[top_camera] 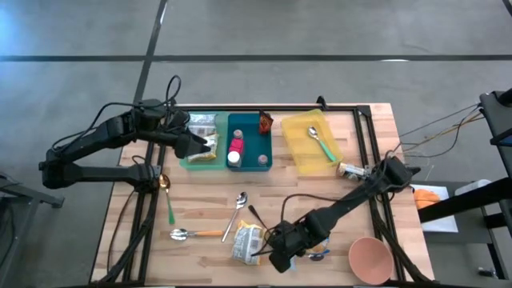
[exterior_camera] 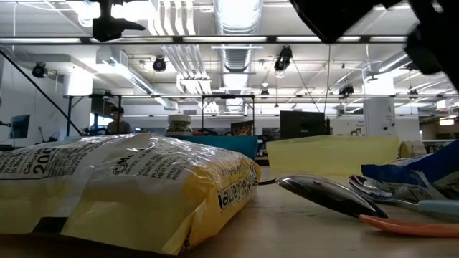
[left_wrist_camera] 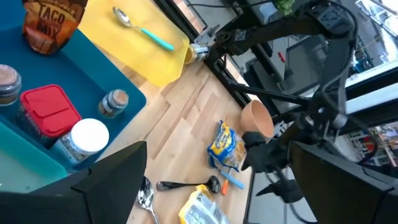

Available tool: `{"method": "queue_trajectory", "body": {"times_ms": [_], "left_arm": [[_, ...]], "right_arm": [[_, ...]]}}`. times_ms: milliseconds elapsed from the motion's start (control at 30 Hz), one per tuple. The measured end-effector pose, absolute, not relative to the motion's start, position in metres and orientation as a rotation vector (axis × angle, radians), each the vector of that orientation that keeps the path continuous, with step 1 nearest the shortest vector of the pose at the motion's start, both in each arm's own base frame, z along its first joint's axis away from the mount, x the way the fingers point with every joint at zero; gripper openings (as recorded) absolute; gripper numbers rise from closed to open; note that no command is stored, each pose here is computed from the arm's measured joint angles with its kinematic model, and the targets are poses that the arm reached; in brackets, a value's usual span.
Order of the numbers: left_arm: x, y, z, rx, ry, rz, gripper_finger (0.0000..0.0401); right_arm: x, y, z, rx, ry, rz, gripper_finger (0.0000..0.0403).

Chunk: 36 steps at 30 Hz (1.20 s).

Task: Pick & Place Food Item
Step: Put the blue spoon into the yellow bin

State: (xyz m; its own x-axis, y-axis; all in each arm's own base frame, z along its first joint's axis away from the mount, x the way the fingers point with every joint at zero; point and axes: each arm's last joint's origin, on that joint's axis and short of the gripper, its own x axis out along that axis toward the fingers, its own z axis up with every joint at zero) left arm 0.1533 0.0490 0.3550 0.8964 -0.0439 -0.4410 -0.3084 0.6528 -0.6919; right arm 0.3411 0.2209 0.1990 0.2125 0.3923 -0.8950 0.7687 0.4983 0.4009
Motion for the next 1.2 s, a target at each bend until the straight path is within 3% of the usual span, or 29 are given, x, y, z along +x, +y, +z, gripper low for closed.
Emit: {"method": "queue_trajectory", "body": {"times_ms": [200, 600, 900, 1200], "left_arm": [[0.153, 0.048, 0.355, -0.864, 0.458, 0.112, 0.0397], [0.153, 0.047, 0.356, -0.869, 0.459, 0.106, 0.0397], [0.153, 0.047, 0.356, -0.885, 0.459, 0.109, 0.0397], [0.153, 0.047, 0.355, -0.886, 0.460, 0.109, 0.0397]], "right_arm": [[0.336, 0.235, 0.176, 1.159, 1.434, -0.483, 0.0347], [0.336, 0.248, 0.145, 1.212, 1.435, -0.621, 0.0245], [0.338, 0.250, 0.140, 1.256, 1.391, -0.674, 0.0228], [0.331, 0.252, 0.139, 1.265, 1.360, -0.765, 0.0098]]}}
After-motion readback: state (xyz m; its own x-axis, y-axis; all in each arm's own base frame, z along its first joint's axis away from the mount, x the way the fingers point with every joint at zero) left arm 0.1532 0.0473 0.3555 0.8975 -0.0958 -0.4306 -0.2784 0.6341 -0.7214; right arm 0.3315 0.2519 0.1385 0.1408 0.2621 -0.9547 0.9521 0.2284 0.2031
